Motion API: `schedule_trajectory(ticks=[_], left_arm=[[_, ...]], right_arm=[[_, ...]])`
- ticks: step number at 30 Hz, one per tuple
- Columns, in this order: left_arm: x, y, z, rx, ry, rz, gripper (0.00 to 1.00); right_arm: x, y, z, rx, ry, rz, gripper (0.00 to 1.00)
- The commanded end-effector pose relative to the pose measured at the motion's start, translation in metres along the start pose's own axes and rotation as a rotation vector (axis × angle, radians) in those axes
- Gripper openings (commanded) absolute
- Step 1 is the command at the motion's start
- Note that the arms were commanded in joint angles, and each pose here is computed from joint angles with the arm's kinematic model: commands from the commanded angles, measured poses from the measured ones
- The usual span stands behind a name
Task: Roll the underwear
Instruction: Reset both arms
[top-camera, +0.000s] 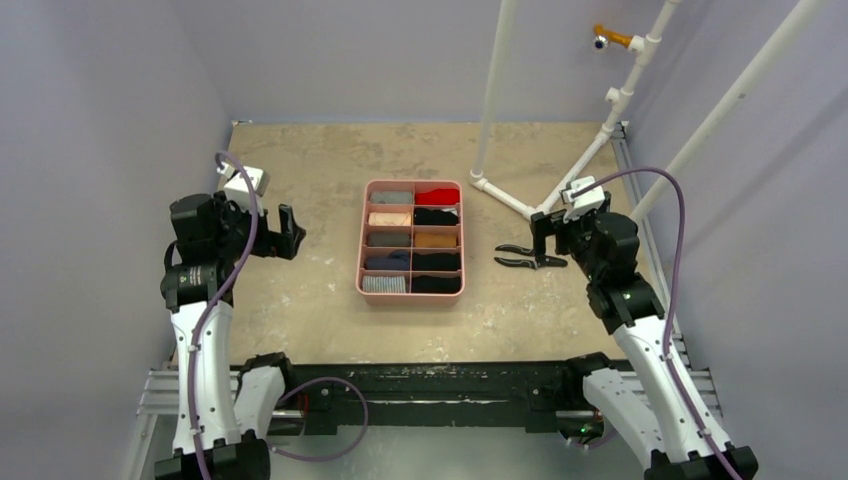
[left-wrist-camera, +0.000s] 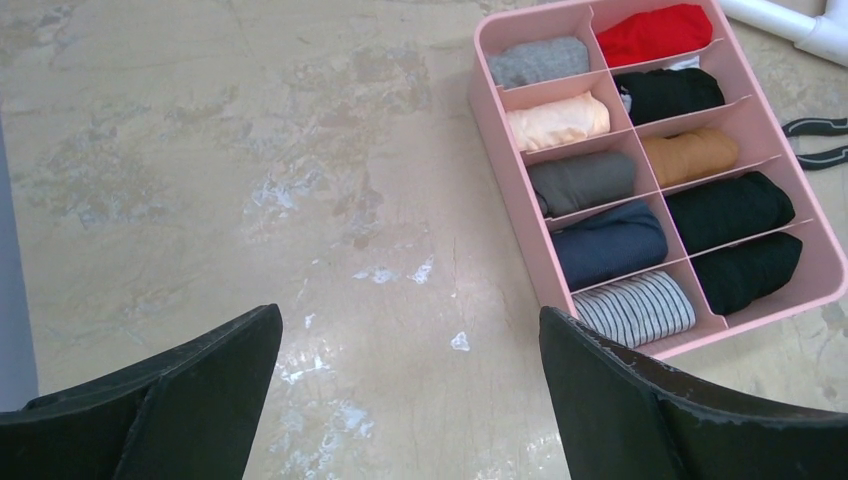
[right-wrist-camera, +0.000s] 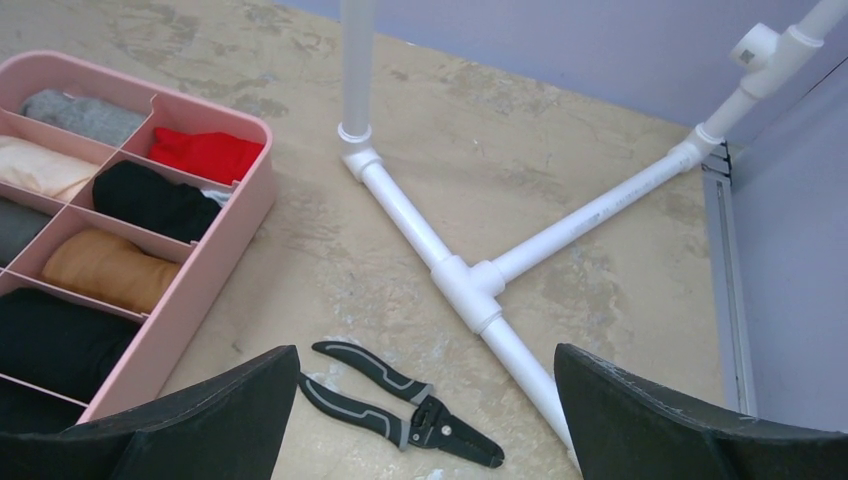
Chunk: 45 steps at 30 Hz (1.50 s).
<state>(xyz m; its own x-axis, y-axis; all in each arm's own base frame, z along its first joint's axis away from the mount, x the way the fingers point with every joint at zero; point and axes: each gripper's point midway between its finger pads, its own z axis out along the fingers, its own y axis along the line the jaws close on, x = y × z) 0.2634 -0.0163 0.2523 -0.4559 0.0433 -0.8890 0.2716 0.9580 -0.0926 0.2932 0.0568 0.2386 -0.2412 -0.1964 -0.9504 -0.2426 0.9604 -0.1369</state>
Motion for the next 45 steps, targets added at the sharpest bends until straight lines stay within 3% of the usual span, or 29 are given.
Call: schedule_trajectory(ticks=[1, 10, 22, 45], left_arm=[[-0.011, -0.006, -0.014, 0.000, -0.040, 0.037, 1.00], [0.027, -0.023, -0.002, 0.110, 0.081, -0.072, 1.00], [0.016, -0.023, -0.016, 0.027, -0.196, 0.069, 1.00], [0.028, -0.009, -0.015, -0.015, -0.195, 0.073, 1.00]], right_arm=[[-0.008, -0.004, -0.007, 0.008, -0.039, -0.032, 0.99], [-0.017, -0.011, -0.016, 0.032, -0.070, -0.029, 0.99], [-0.029, -0.031, -0.035, 0.093, -0.137, -0.022, 0.99], [-0.023, -0.024, -0.034, 0.051, -0.135, -0.055, 0.99]])
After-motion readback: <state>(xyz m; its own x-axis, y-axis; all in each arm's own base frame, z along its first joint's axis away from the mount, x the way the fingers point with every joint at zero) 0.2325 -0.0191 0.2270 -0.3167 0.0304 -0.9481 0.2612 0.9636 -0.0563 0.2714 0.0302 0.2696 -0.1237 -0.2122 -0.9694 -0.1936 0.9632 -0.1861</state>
